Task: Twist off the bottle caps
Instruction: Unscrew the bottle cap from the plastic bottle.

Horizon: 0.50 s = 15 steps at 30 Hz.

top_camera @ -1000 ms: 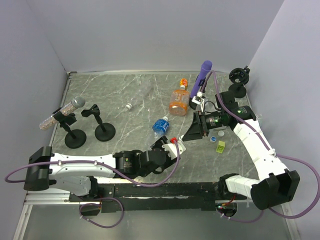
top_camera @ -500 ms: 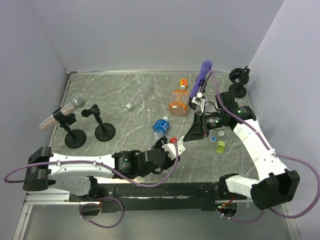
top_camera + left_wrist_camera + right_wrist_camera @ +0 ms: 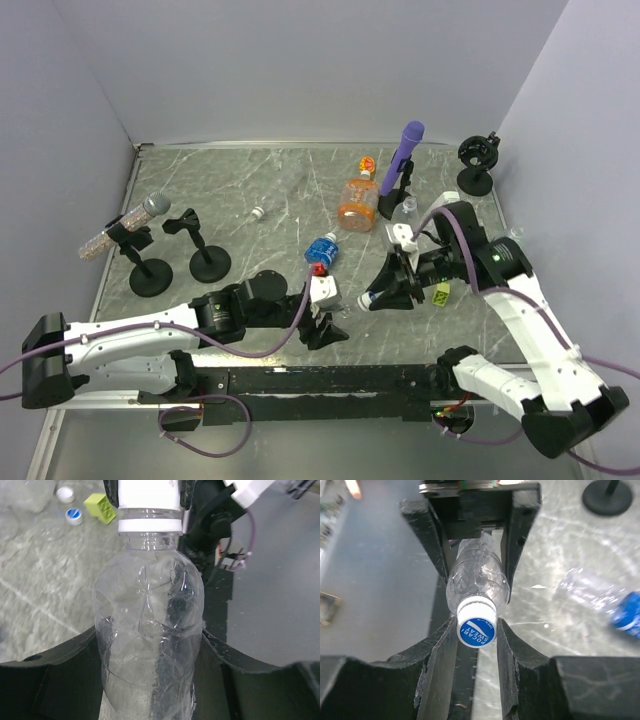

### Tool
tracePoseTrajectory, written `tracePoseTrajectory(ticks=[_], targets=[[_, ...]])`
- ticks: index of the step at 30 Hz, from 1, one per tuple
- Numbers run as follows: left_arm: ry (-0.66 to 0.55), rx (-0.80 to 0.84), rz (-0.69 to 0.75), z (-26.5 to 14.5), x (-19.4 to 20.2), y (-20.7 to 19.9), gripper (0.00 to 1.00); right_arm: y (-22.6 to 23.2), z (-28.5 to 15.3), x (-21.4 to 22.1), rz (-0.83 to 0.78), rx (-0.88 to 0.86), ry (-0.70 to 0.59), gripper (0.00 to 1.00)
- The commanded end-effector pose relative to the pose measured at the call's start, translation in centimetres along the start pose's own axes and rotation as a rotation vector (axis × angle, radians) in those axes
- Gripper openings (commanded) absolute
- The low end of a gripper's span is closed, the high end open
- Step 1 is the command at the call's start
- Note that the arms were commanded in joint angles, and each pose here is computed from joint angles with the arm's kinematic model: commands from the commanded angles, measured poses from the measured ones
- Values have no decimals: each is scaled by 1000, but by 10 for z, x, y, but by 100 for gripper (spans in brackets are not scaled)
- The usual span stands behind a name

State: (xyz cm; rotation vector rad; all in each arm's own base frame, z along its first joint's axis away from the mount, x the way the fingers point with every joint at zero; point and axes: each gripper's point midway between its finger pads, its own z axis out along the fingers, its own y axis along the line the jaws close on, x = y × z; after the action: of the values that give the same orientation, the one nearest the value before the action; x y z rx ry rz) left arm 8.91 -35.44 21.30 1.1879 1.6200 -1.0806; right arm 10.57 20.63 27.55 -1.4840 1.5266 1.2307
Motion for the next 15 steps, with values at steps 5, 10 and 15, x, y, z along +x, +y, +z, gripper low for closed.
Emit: tracePoseTrajectory(ticks=[5, 10, 15], targets=[[-51, -100, 9, -12, -20, 20, 17, -20, -10, -27, 49, 147, -2, 82], [8, -166, 53, -11, -19, 17, 17, -13, -35, -61, 181, 225, -35, 99], [39, -391, 128, -6, -21, 31, 16, -22, -31, -40, 537, 255, -47, 99]])
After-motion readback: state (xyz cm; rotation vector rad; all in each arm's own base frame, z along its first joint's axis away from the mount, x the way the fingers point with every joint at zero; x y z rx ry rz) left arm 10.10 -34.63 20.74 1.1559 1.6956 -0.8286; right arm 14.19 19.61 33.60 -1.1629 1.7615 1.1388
